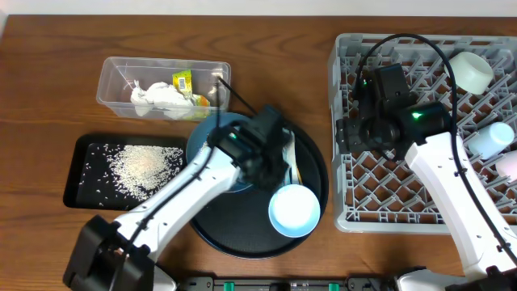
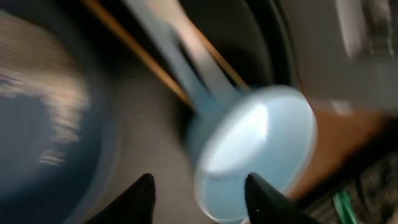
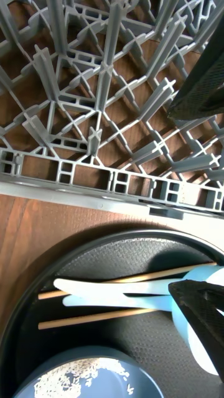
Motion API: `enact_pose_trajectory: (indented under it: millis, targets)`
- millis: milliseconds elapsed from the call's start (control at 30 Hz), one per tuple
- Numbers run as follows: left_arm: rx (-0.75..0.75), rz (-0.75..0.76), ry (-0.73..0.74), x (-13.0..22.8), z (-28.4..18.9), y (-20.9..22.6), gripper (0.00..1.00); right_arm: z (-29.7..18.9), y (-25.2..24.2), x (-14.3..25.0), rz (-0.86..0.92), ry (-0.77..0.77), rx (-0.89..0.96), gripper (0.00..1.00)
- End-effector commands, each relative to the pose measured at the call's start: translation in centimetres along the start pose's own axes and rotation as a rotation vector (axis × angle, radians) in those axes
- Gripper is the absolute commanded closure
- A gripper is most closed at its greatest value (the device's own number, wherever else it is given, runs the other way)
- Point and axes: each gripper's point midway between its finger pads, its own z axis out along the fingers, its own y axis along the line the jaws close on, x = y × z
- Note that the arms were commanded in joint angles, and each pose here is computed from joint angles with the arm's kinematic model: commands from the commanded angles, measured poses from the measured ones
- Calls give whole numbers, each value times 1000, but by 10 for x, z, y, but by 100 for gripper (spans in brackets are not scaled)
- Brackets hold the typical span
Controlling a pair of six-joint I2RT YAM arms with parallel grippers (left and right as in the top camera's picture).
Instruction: Sort waste into correct bins and load items into the dishwasher rack
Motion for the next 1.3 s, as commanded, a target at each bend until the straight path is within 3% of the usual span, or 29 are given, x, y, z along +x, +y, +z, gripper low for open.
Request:
enact_pose_trajectory:
  millis: [0,233,600,933,1167,1267]
  targets:
    - [-136,-36,-133,-31,-21,36,47,-2,1,-1,7,-9,6,22]
    - [-181,-64,-198,-52,-16,51,44,-2,1,-1,7,-9,6,22]
    - [-213,-119,-72,-44,42,67,44,-2,1,-1,7,-9,6,22]
    - [-217,-102,-31,-39,63,64,44,-2,1,-1,7,-12,5,22]
    - [-229,-111,23,-30,81,71,46,-2,1,-1,7,-12,5,22]
    - [-232,-113,35,-28,86,73,55,-2,1,-1,7,-12,5,22]
